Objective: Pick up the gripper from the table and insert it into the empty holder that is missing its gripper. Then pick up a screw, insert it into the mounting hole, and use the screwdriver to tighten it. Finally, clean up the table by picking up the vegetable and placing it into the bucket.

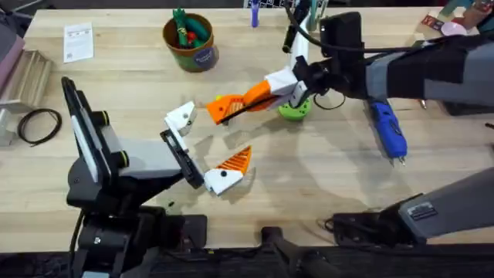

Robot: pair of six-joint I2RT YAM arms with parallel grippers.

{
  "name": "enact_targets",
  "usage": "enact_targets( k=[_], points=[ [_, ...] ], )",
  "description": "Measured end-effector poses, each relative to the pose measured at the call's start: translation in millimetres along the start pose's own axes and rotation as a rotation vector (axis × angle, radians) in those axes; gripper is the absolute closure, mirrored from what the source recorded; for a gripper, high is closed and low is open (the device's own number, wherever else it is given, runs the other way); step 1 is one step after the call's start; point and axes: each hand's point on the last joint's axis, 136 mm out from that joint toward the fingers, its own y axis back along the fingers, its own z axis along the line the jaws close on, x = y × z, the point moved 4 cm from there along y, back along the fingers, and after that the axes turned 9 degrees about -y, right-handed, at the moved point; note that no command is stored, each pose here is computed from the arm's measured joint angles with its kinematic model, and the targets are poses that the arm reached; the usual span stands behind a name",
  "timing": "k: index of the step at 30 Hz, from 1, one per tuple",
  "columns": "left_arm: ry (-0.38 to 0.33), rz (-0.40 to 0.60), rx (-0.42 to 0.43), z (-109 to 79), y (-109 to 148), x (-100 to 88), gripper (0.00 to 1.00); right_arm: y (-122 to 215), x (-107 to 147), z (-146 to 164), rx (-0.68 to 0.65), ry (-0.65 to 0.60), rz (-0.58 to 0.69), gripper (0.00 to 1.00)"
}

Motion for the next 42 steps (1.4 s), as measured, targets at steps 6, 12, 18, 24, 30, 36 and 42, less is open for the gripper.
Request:
enact_targets(
  k=[6,12,18,24,30,36,42],
  points=[
    [0.0,0.0,0.0,0.0,0.0,0.0,0.015,-19.2,2.6,8.8,-0.003,0.025,0.06,0.993],
    [0.0,0.0,0.0,0.0,0.0,0.0,0.015,-28.8,3.6,2.6,-0.003,0.006,0.089,0.993],
    [0.0,0.0,0.0,0.0,0.0,0.0,0.015,-30.5,3.6,-1.8,-0.001,-0.016,0.093,0.993],
    [0.0,0.0,0.0,0.0,0.0,0.0,0.015,-30.6,2.9,-2.4,0.003,-0.037,0.089,0.993],
    [0.0,0.0,0.0,0.0,0.0,0.0,0.015,-31.0,1.3,-7.7,0.012,-0.078,0.082,0.993],
    [0.0,0.0,0.0,0.0,0.0,0.0,0.014,-33.3,0.6,-7.1,0.013,-0.084,0.087,0.993],
    [0.0,0.0,0.0,0.1,0.0,0.0,0.014,-34.1,-2.7,-3.9,0.016,-0.069,0.083,0.993]
  ],
)
